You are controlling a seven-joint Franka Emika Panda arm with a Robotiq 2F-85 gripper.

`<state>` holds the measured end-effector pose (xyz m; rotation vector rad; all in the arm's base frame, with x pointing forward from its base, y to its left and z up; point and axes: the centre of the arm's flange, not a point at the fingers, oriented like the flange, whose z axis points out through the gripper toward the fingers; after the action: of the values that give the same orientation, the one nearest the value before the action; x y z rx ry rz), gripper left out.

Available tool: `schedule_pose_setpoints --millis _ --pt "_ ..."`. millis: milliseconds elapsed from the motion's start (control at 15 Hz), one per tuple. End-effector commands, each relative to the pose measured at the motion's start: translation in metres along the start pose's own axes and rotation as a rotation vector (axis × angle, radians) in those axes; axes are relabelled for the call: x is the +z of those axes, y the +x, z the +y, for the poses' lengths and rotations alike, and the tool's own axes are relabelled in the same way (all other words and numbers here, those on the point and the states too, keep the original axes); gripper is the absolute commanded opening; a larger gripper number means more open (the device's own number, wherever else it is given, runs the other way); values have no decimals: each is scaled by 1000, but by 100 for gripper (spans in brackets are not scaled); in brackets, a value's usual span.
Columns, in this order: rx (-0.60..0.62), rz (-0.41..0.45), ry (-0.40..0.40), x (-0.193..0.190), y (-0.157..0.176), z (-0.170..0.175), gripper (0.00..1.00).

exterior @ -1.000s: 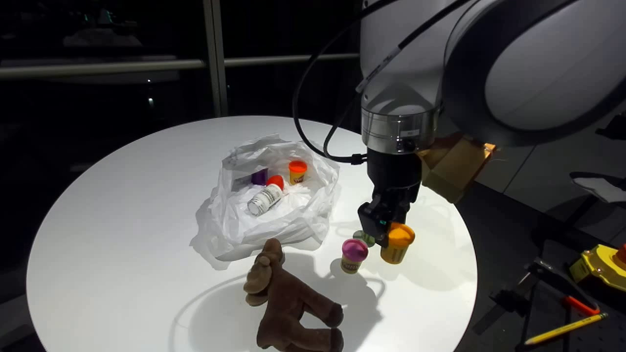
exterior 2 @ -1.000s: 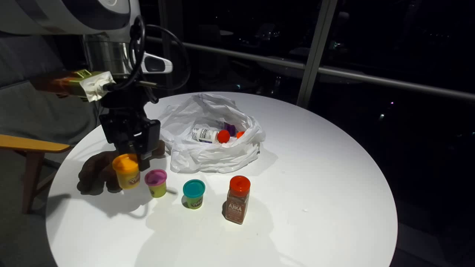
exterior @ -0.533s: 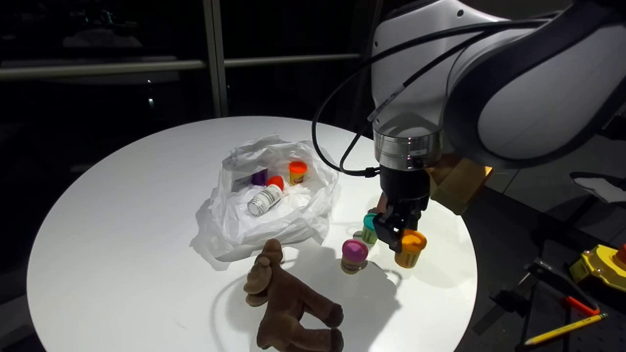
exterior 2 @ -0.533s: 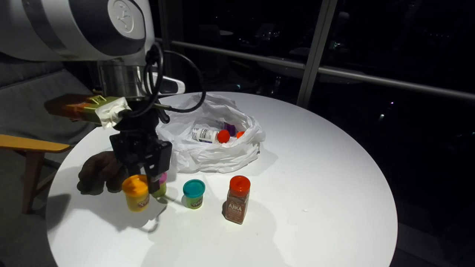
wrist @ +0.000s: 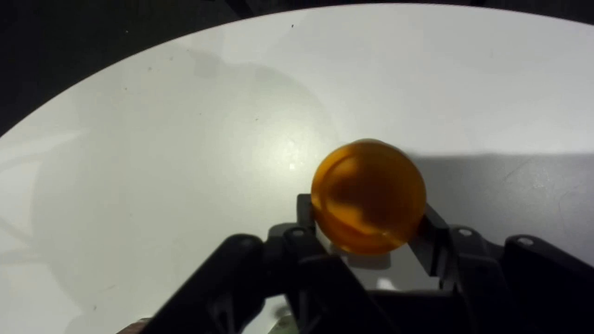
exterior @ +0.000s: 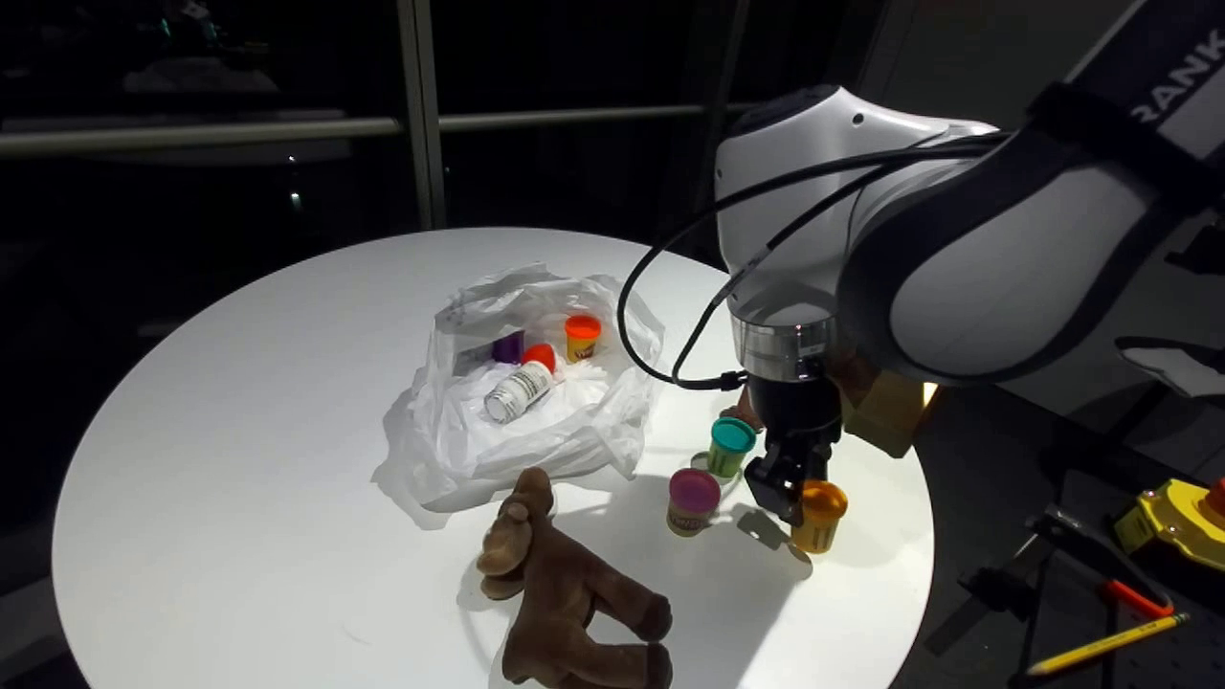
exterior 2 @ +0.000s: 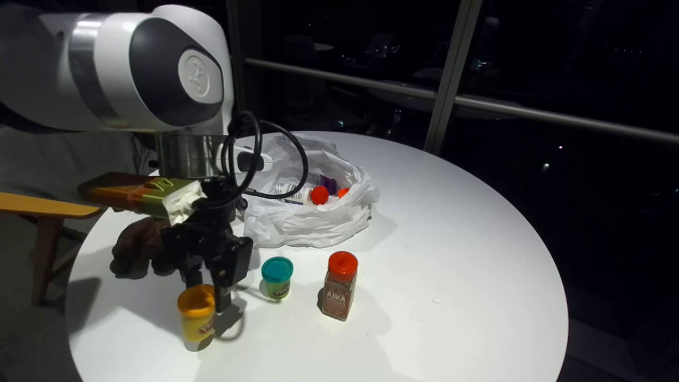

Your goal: Take the containers, deer plush toy and red ball out of the white plastic bag

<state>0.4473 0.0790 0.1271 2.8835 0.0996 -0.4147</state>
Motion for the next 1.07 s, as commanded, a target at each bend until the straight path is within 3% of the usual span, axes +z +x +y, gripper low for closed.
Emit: schedule_pose_setpoints --millis 0,200,333,400,533,733,1000 --pt "-50 26 -18 6 14 0 26" --pt "-63 70 -18 4 19 -2 26" --pt "-60 94 -7 -3 21 -1 54" --pt "-58 101 -2 -6 21 -1 78" --pt "-55 128 11 -13 19 -2 81" --pt "-46 144 44 -34 9 -2 99" --pt "-59 148 32 -80 3 -11 100"
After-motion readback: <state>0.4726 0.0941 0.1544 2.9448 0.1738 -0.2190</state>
